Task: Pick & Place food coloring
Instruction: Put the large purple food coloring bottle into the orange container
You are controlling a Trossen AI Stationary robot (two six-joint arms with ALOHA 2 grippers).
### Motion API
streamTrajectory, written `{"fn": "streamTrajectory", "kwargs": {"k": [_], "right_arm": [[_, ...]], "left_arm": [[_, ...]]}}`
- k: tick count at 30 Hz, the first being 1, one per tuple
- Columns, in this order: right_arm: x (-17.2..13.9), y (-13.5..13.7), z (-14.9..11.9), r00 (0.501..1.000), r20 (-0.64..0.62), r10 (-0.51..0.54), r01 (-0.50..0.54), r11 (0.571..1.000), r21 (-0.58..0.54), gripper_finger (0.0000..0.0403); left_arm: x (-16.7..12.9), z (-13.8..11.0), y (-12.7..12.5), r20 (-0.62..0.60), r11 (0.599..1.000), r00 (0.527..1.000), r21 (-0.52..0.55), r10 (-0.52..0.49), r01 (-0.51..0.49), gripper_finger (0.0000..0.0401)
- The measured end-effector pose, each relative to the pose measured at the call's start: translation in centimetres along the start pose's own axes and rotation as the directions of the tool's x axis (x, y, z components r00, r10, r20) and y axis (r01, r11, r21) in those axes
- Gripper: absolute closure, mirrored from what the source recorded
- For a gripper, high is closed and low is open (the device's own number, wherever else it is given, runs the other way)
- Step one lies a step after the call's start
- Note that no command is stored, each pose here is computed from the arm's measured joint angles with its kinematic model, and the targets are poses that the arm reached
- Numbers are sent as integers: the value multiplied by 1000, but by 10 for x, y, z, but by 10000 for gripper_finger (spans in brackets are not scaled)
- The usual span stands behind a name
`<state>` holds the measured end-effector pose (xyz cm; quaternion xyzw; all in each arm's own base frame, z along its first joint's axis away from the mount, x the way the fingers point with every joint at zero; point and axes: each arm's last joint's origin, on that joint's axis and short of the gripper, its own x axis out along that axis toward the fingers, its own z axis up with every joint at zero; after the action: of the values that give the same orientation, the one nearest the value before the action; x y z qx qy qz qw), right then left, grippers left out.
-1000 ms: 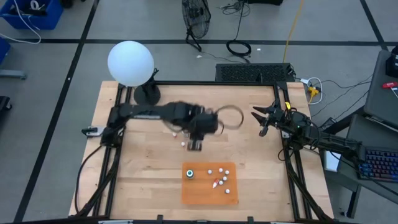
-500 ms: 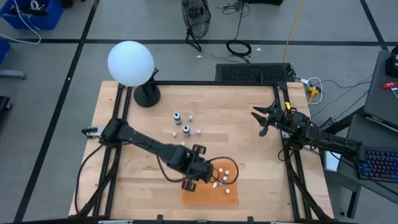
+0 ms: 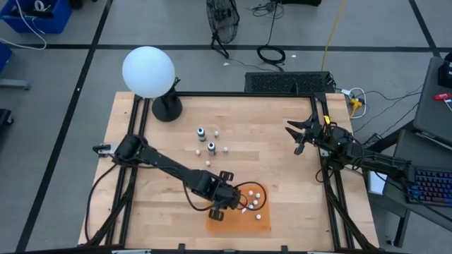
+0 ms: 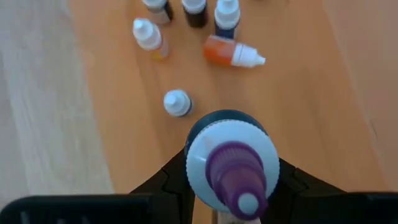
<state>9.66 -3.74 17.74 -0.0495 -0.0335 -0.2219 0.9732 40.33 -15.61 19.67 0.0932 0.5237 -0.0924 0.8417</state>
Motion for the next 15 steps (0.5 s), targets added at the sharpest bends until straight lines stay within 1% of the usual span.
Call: {"fn": "streamTrajectory", "kwargs": {"k": [6, 11, 13, 15], "right_arm": [[0, 0, 0, 1000, 0, 0, 0, 1000, 0, 293], [0, 0, 0, 1000, 0, 0, 0, 1000, 0, 293], [0, 0, 0, 1000, 0, 0, 0, 1000, 0, 293], [0, 0, 0, 1000, -1, 0, 0, 1000, 0, 293]], "left_arm": [[8, -10, 11, -42, 998, 999, -66, 14, -17, 276], [9, -10, 13, -42, 995, 999, -97, 18, -22, 274], [9, -10, 13, -42, 995, 999, -96, 16, -20, 244], [9, -10, 13, -43, 995, 999, -100, 15, -19, 203]]}}
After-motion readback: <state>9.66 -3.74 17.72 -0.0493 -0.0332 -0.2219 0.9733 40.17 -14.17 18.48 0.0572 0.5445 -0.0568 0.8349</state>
